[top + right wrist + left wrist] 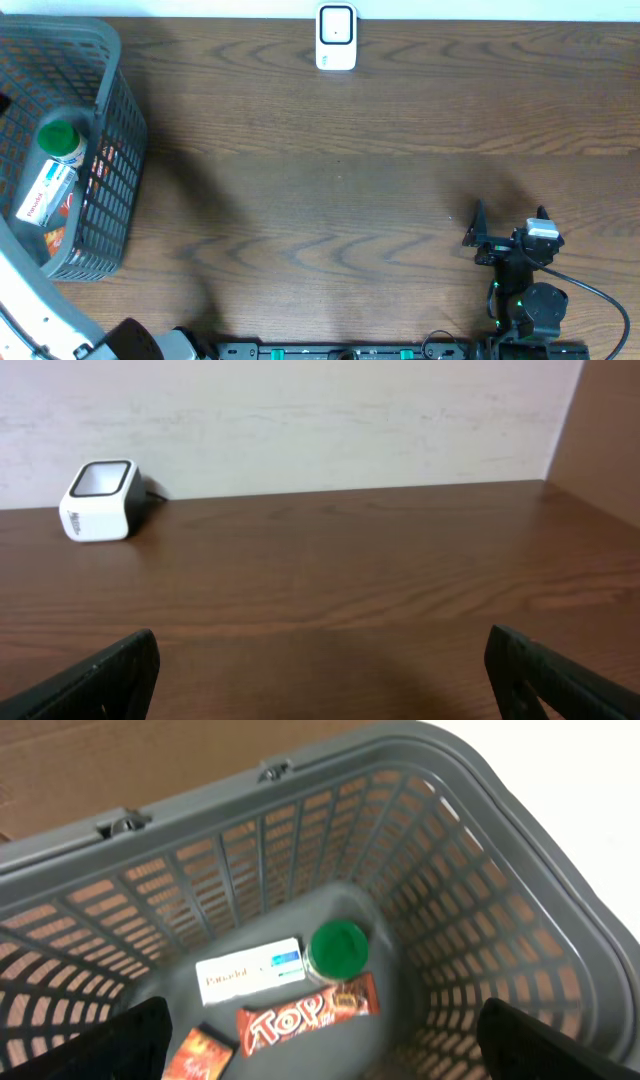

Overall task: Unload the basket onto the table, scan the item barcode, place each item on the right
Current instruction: 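Reach left gripper into basket and grasp green-capped white bottle, then lift bottle out with left gripper and place it on table center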

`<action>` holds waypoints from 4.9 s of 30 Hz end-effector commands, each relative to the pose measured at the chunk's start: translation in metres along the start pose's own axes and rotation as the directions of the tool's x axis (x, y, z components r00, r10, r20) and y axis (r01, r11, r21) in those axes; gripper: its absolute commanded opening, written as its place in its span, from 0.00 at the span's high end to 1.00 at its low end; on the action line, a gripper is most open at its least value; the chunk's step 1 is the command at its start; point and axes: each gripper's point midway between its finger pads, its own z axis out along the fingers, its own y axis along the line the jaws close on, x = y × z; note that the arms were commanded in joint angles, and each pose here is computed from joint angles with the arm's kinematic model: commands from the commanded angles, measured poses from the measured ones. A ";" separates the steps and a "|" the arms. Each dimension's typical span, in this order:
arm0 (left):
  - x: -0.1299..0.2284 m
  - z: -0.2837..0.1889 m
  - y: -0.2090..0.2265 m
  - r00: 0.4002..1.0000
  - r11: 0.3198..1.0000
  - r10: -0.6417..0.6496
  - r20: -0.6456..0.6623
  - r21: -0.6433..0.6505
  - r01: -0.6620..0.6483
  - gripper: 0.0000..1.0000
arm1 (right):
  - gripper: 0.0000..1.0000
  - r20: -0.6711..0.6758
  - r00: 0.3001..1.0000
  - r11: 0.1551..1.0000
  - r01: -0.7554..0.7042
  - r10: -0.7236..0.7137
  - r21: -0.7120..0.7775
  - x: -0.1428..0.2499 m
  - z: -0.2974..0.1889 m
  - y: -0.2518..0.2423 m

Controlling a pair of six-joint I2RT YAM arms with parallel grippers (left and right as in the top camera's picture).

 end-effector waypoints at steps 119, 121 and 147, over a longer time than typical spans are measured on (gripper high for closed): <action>0.465 -0.051 -0.322 0.466 0.548 0.822 -0.329 0.682 -0.484 0.34 | 0.01 0.002 1.000 1.000 0.012 -0.012 -0.004 0.000 0.000 0.001; 0.493 -0.047 -0.323 0.433 0.535 0.835 -0.340 0.685 -0.494 0.34 | 0.01 0.002 1.000 1.000 0.012 -0.012 -0.004 0.000 0.000 0.001; 0.581 -0.076 -0.303 0.380 0.424 0.901 -0.211 0.617 -0.663 0.04 | 0.01 0.002 1.000 1.000 0.012 -0.012 -0.004 0.000 0.000 0.001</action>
